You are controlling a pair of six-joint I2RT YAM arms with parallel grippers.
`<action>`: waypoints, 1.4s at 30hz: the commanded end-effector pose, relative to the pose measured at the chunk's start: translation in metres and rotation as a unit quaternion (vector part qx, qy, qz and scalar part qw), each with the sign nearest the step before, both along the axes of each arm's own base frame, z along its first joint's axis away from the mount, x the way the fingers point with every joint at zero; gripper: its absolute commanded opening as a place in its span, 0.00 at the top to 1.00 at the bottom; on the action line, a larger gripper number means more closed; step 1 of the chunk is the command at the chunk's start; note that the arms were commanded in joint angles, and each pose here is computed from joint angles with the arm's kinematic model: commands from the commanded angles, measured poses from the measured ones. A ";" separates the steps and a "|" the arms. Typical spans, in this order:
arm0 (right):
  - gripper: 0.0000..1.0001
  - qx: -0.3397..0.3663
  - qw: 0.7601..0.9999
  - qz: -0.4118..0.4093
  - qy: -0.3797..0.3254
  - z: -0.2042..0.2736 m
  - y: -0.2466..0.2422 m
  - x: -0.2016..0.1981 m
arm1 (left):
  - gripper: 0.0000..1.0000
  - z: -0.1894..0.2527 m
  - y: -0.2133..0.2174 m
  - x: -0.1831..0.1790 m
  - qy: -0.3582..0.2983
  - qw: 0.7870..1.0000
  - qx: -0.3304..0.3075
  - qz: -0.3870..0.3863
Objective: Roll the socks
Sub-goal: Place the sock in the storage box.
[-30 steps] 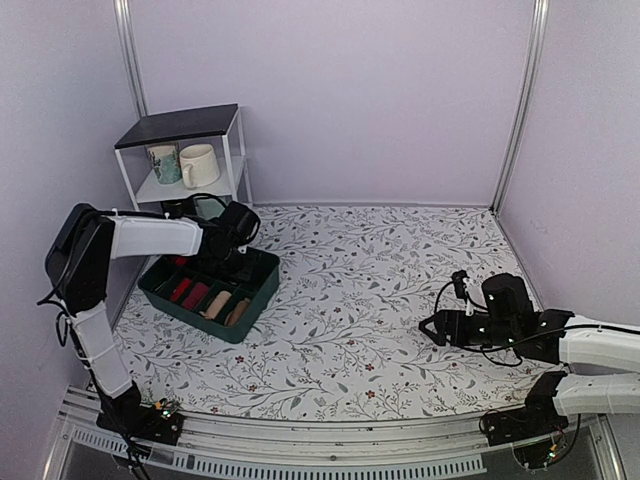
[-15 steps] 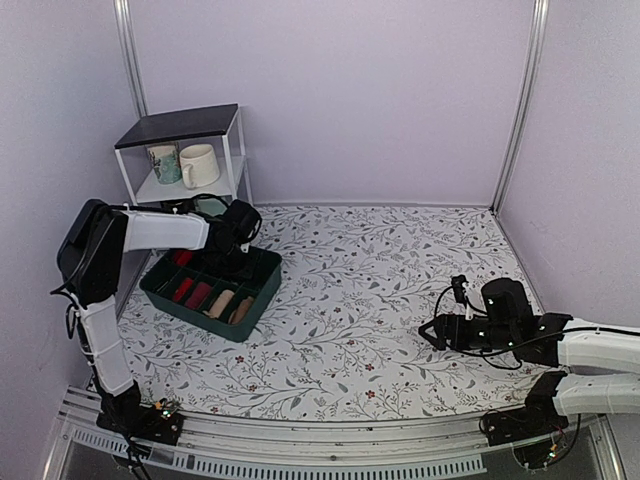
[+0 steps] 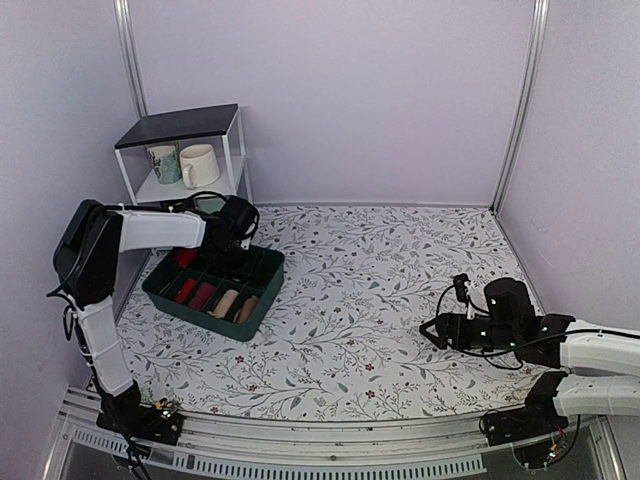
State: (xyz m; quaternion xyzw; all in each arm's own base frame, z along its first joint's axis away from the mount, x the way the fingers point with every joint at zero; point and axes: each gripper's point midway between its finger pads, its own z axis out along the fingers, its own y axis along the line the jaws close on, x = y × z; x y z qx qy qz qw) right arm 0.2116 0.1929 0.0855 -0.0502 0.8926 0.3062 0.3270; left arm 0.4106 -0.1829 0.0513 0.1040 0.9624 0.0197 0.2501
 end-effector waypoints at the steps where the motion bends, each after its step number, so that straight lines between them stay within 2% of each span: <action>1: 0.21 0.005 1.000 -0.010 -0.007 0.004 -0.003 0.003 | 0.49 -0.008 0.001 -0.012 0.019 1.000 0.016 -0.012; 14: 0.21 0.006 1.000 -0.009 -0.011 0.007 -0.003 0.002 | 0.40 0.005 0.003 -0.010 0.011 1.000 0.023 -0.013; 17: 0.21 0.006 1.000 -0.009 -0.012 0.006 -0.003 0.003 | 0.27 0.009 0.005 -0.010 0.005 1.000 0.026 -0.013; 19: 0.21 0.006 1.000 -0.009 -0.011 0.005 -0.003 0.003 | 0.15 0.011 0.006 -0.009 0.001 1.000 0.028 -0.012; 27: 0.21 0.009 1.000 -0.008 -0.010 0.005 -0.002 0.003 | 0.11 0.019 0.005 -0.007 -0.010 1.000 0.027 -0.013; 30: 0.21 0.011 1.000 -0.009 -0.009 0.005 -0.002 0.003 | 0.05 0.034 0.004 -0.004 -0.026 0.999 0.019 -0.013; 39: 0.21 0.011 1.000 -0.008 -0.007 0.003 0.000 0.004 | 0.12 0.089 0.000 -0.005 -0.087 0.996 -0.021 -0.014; 41: 0.21 0.012 1.000 -0.008 -0.006 0.003 0.000 0.004 | 0.20 0.091 0.002 -0.006 -0.092 0.995 -0.022 -0.011; 42: 0.21 0.012 1.000 -0.006 -0.007 0.003 0.001 0.004 | 0.29 0.090 0.002 -0.006 -0.092 0.995 -0.023 -0.011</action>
